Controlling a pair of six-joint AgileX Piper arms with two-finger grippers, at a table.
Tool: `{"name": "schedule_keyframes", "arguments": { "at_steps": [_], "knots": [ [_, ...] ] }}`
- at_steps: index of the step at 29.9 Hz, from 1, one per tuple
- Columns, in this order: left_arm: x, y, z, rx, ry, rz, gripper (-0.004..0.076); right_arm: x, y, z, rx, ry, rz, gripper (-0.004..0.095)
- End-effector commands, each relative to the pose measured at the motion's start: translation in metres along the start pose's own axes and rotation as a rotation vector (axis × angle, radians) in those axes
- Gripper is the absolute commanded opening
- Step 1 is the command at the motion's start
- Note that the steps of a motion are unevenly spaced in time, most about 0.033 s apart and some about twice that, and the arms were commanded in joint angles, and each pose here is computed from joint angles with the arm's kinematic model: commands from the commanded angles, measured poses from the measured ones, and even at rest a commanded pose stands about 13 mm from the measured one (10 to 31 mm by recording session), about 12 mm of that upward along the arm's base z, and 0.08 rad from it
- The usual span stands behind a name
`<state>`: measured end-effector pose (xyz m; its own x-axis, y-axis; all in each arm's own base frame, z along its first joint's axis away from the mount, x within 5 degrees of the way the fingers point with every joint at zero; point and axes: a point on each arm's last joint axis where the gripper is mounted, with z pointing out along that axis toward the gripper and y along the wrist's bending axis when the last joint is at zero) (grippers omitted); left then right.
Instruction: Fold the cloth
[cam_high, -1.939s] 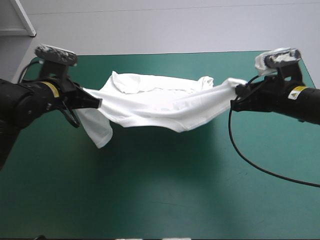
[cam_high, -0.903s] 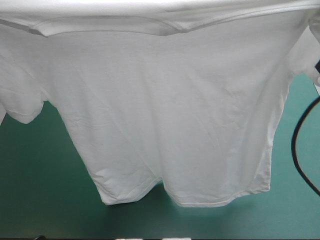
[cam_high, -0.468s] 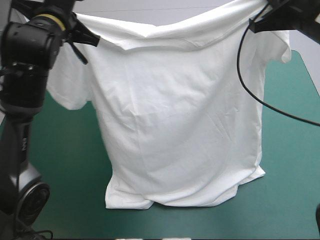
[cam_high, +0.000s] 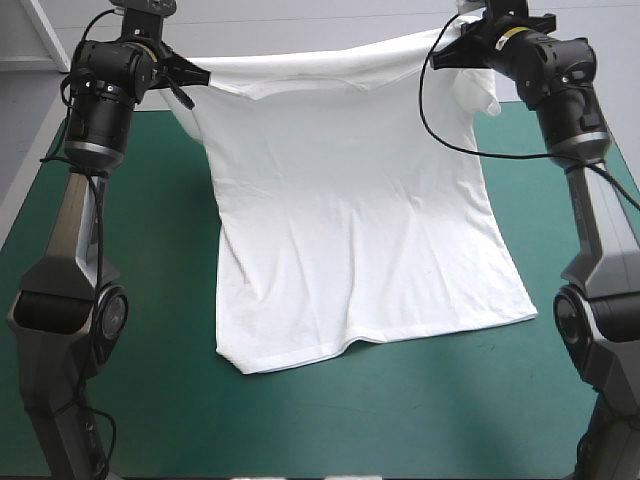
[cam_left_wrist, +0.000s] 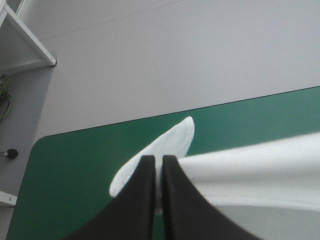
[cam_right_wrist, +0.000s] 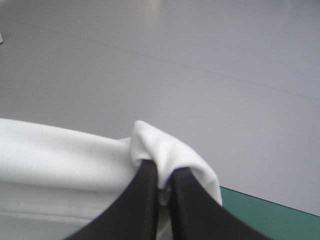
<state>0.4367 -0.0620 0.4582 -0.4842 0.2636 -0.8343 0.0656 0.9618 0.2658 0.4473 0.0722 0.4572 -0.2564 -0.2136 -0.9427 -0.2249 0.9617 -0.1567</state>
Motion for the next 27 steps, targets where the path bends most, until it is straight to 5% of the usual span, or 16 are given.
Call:
{"name": "schedule_keyframes", "arguments": {
  "at_steps": [1,5,10,12,15,20,27],
  "knots": [
    [-0.012,0.011,-0.003,-0.023,-0.127,-0.030,-0.0008,-0.016,-0.006,-0.001,0.040,-0.152,-0.006,-0.0014],
    [-0.001,-0.002,0.036,-0.002,-0.110,-0.019,0.0043,0.004,-0.003,0.027,0.029,-0.115,0.011,0.0097],
    [0.019,-0.020,0.082,0.044,-0.061,-0.066,0.0325,0.028,0.000,0.057,0.021,-0.066,0.016,0.0728],
    [0.028,-0.024,0.089,0.060,0.008,-0.073,0.0412,0.034,0.001,0.060,0.011,-0.017,0.016,0.0896],
    [0.036,-0.024,0.085,0.079,0.115,-0.082,0.0426,0.039,0.002,0.053,-0.005,0.091,0.018,0.0887],
    [0.040,-0.019,0.047,0.125,0.320,-0.084,0.0425,0.030,0.001,0.011,-0.027,0.275,0.038,0.0702],
    [0.031,-0.016,-0.005,0.236,0.296,-0.114,0.0425,0.028,-0.003,-0.044,-0.009,0.500,0.029,0.0554]
  ]
}}
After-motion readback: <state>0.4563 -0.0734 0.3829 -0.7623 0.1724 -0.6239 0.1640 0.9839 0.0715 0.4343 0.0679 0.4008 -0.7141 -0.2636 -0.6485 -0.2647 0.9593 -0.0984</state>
